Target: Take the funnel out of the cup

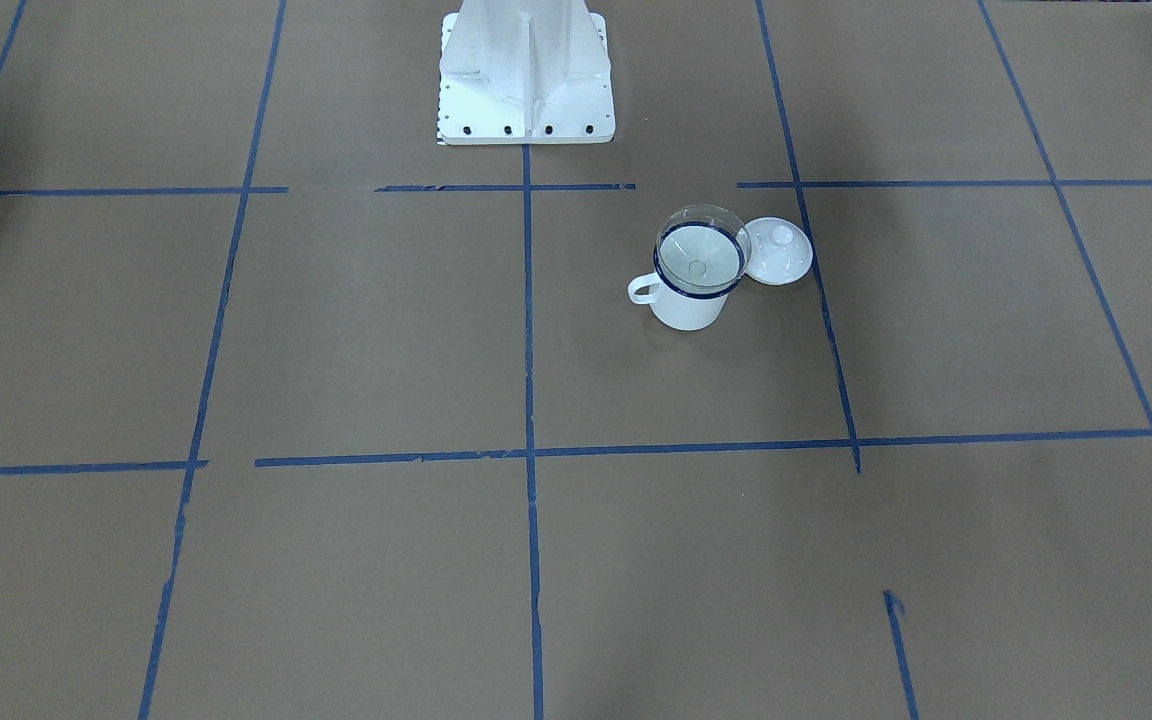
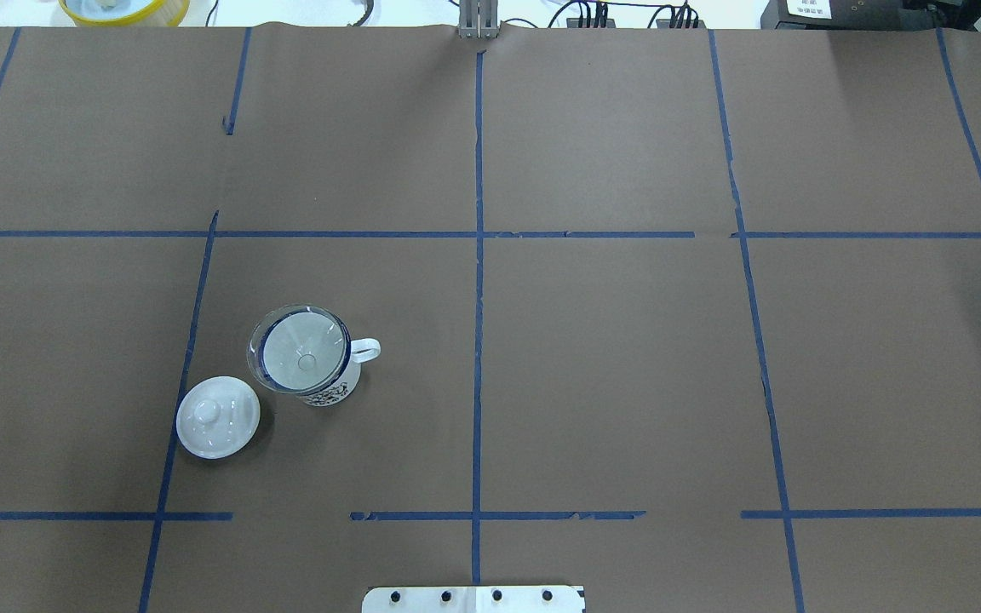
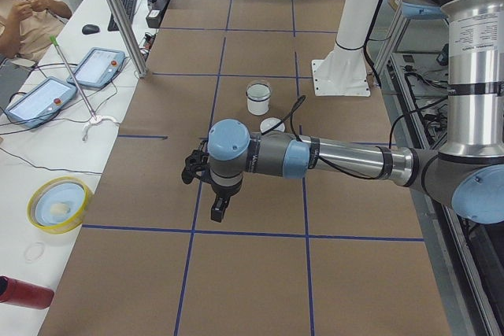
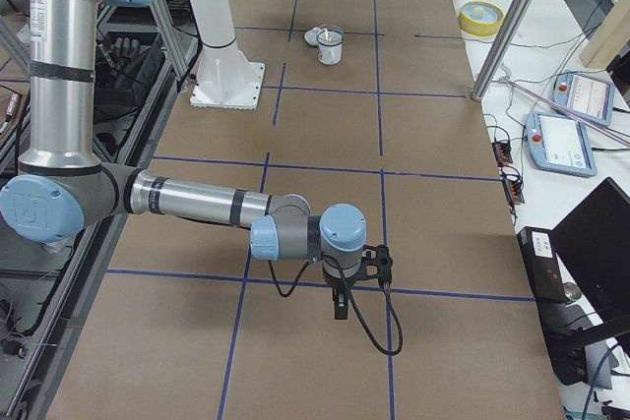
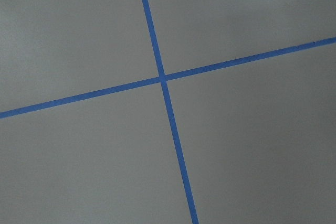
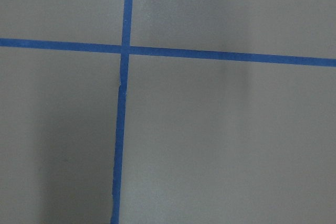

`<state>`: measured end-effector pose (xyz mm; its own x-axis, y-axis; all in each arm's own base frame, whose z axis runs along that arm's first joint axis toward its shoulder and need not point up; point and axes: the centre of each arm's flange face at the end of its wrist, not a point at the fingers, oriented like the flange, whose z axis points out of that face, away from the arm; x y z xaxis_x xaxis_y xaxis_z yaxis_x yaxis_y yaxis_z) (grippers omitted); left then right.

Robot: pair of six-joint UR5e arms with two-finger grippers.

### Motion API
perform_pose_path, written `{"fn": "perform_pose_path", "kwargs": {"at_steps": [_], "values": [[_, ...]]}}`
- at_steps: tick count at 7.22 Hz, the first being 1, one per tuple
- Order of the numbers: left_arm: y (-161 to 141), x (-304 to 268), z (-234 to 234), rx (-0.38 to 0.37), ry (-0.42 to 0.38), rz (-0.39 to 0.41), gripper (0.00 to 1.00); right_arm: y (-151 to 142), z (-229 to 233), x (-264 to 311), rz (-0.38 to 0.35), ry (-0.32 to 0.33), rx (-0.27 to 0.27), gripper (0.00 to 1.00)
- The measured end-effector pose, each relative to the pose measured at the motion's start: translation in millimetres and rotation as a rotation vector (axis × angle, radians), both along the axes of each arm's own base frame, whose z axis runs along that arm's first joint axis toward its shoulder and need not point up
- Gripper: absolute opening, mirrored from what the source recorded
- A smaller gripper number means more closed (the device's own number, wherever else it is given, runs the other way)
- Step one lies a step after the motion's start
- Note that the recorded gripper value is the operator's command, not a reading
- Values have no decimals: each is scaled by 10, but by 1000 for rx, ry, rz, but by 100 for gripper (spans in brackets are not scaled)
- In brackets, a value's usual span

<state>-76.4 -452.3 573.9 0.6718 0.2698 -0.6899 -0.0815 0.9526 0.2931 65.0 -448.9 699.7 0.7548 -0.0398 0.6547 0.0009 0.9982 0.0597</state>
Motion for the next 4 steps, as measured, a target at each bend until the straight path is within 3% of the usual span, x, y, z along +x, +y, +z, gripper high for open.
{"fn": "perform_pose_path", "kwargs": {"at_steps": [2, 4], "values": [[-146, 5, -282, 74, 6, 0, 100, 0, 0, 0, 0, 0, 0, 100], [-431, -8, -614, 265, -2, -10, 100, 0, 0, 0, 0, 0, 0, 100]]}}
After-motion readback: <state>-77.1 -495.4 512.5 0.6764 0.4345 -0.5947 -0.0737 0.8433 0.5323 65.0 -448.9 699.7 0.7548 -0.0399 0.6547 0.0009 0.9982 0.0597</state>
